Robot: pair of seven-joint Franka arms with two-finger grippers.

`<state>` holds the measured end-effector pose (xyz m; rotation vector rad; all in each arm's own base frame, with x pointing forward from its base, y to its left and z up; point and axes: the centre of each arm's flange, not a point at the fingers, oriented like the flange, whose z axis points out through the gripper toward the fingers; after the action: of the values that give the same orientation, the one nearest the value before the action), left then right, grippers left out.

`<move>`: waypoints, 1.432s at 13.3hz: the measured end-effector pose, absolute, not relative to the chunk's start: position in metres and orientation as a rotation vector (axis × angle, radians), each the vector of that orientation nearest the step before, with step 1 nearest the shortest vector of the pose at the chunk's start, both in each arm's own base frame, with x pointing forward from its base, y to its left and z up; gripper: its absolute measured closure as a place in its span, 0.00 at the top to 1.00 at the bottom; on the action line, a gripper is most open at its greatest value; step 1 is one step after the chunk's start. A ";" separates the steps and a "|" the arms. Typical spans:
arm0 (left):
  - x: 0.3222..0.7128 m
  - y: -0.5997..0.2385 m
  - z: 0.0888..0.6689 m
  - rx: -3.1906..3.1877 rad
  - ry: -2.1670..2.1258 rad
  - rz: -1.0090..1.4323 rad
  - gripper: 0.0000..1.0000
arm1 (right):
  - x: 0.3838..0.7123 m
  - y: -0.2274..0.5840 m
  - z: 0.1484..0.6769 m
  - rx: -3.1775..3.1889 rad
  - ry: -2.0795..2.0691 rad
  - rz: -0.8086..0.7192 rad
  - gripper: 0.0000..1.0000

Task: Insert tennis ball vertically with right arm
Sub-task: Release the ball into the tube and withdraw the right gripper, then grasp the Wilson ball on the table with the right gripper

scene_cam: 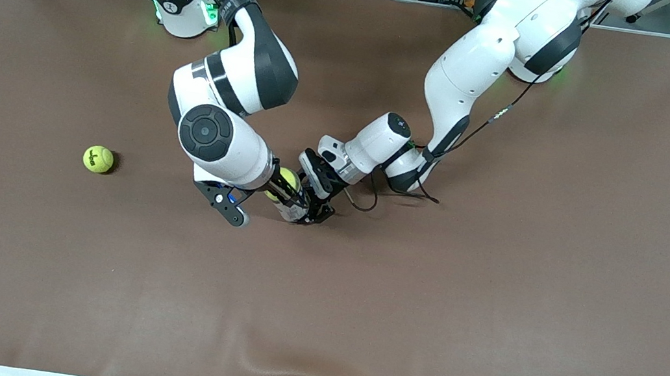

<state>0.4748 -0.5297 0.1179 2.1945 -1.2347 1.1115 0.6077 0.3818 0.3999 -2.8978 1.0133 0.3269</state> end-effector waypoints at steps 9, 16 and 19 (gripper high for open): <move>0.475 -0.529 0.118 2.195 -1.234 1.113 0.81 | 0.616 0.352 0.410 -2.921 1.039 0.379 1.00; 0.476 -0.529 0.117 2.196 -1.234 1.114 0.84 | 0.651 0.091 0.459 -3.032 0.748 0.628 1.00; 0.476 -0.529 0.117 2.196 -1.234 1.115 0.83 | 0.653 0.015 0.444 -3.097 0.614 0.673 1.00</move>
<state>0.4761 -0.5286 0.1173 2.1962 -1.2344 1.1146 0.6533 0.0151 0.4444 -3.0971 0.6140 0.6726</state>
